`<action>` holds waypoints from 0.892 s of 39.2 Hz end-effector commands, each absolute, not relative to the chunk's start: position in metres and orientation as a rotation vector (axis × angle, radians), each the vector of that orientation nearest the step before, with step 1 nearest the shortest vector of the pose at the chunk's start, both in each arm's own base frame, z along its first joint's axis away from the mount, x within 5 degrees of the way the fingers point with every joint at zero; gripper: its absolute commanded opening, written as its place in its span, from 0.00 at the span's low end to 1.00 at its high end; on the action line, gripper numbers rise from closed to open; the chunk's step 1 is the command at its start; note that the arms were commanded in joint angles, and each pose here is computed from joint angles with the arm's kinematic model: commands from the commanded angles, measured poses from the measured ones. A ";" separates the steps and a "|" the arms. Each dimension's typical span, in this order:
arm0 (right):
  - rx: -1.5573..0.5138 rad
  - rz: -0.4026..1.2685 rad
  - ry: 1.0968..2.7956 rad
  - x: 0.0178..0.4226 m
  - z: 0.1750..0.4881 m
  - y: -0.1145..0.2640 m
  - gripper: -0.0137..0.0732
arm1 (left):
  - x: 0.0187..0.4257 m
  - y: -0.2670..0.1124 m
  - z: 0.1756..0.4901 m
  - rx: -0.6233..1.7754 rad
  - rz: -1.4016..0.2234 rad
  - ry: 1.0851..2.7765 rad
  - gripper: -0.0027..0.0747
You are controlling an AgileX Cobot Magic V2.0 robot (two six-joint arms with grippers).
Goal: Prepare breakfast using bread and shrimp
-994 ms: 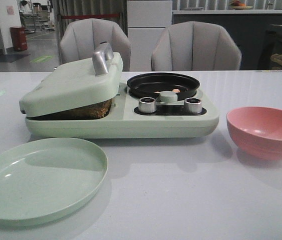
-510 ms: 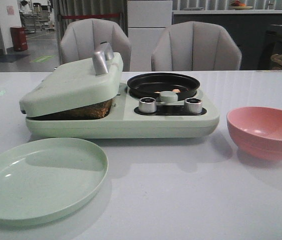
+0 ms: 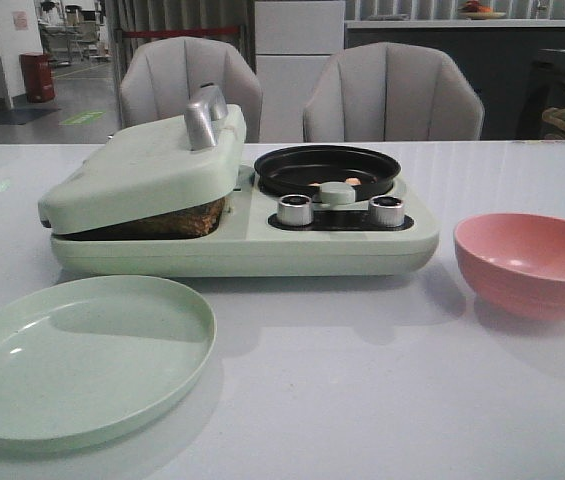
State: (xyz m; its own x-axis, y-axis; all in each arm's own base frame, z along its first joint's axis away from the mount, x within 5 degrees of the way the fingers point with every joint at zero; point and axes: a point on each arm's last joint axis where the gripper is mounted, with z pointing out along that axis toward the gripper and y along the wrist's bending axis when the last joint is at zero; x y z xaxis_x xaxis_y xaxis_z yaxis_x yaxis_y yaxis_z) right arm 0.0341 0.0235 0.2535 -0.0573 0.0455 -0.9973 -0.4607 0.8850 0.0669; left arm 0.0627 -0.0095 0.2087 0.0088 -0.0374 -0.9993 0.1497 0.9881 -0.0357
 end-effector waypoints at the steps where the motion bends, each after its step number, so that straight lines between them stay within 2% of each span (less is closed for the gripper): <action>1: -0.302 0.418 1.496 0.035 0.269 0.022 0.33 | 0.059 -0.010 0.219 0.077 -0.169 1.417 0.18; 4: -0.302 0.418 1.496 0.035 0.269 0.022 0.33 | 0.053 -0.009 0.215 0.074 -0.171 1.372 0.18; 35: -0.305 0.419 1.503 0.035 0.268 0.022 0.33 | 0.054 -0.008 0.213 0.060 -0.151 1.399 0.18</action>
